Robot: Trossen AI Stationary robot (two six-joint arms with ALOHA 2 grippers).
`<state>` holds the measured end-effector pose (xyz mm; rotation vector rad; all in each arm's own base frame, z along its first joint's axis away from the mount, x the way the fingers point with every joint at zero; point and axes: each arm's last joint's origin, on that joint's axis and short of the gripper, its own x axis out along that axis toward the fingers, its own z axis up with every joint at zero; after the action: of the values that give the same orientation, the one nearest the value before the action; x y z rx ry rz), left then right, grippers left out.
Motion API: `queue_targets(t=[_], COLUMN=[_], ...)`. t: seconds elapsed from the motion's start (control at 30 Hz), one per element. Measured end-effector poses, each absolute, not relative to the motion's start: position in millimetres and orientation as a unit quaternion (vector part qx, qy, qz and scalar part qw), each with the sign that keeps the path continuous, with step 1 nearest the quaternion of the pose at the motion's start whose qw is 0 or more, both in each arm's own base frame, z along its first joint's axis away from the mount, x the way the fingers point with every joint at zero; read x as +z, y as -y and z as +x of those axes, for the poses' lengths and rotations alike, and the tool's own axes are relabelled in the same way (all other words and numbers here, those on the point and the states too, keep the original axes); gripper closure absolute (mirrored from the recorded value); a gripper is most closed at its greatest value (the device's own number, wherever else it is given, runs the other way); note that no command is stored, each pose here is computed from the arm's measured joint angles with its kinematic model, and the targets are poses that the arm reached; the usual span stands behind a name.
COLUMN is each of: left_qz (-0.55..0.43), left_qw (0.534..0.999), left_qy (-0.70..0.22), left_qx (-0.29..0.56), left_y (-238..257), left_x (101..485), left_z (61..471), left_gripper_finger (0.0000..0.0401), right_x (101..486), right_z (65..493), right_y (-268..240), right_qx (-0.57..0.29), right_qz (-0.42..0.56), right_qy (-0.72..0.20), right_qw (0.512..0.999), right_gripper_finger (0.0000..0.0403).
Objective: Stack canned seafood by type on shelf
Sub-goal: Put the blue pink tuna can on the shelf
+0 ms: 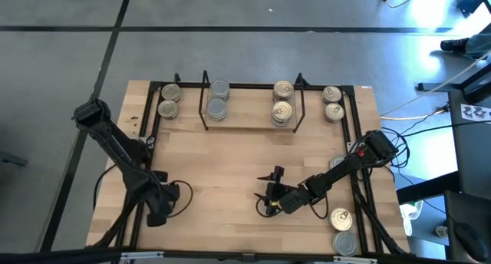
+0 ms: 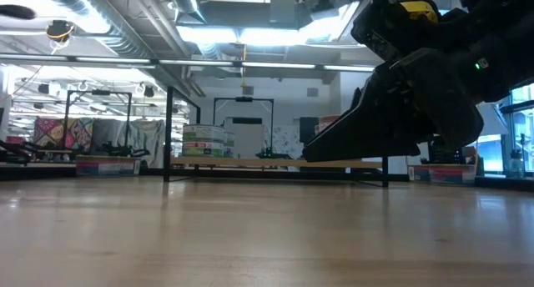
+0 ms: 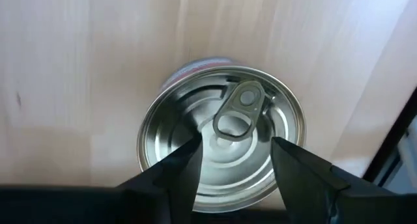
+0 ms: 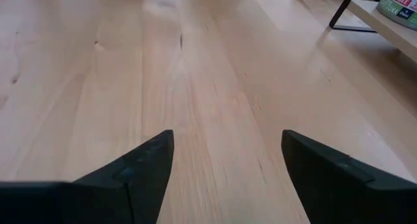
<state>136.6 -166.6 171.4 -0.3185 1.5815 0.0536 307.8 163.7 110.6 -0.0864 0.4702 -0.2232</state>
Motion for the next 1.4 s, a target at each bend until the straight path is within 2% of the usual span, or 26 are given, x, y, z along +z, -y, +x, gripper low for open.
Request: queue_targets(t=[0.37, 0.67, 1.2, 1.4], left_qz=[-0.114, -0.058, 0.024, 0.021], left_qw=[0.779, 0.807, 0.879, 0.908], left_qy=[-0.617, -0.587, -0.473, -0.415], left_qx=[-0.002, -0.002, -0.057, -0.057], left_y=[154.9, 145.7, 134.3, 123.1], left_x=[172.6, 163.1, 139.6, 128.6], left_z=[169.7, 191.5, 252.3, 279.9], left_gripper_finger=[0.0217, 0.0217, 0.0217, 0.0217], right_x=[110.5, 110.0, 110.0, 110.1], right_z=[307.8, 307.5, 307.5, 307.5], right_y=[-163.7, -163.6, -163.6, -163.6], right_qx=[-0.110, -0.110, -0.110, -0.110], right_qz=[-0.043, -0.045, -0.045, -0.045], right_qy=[-0.233, -0.236, -0.236, -0.235], right_qw=[0.965, 0.964, 0.965, 0.965], right_gripper_finger=[0.0121, 0.0121, 0.0121, 0.0121])
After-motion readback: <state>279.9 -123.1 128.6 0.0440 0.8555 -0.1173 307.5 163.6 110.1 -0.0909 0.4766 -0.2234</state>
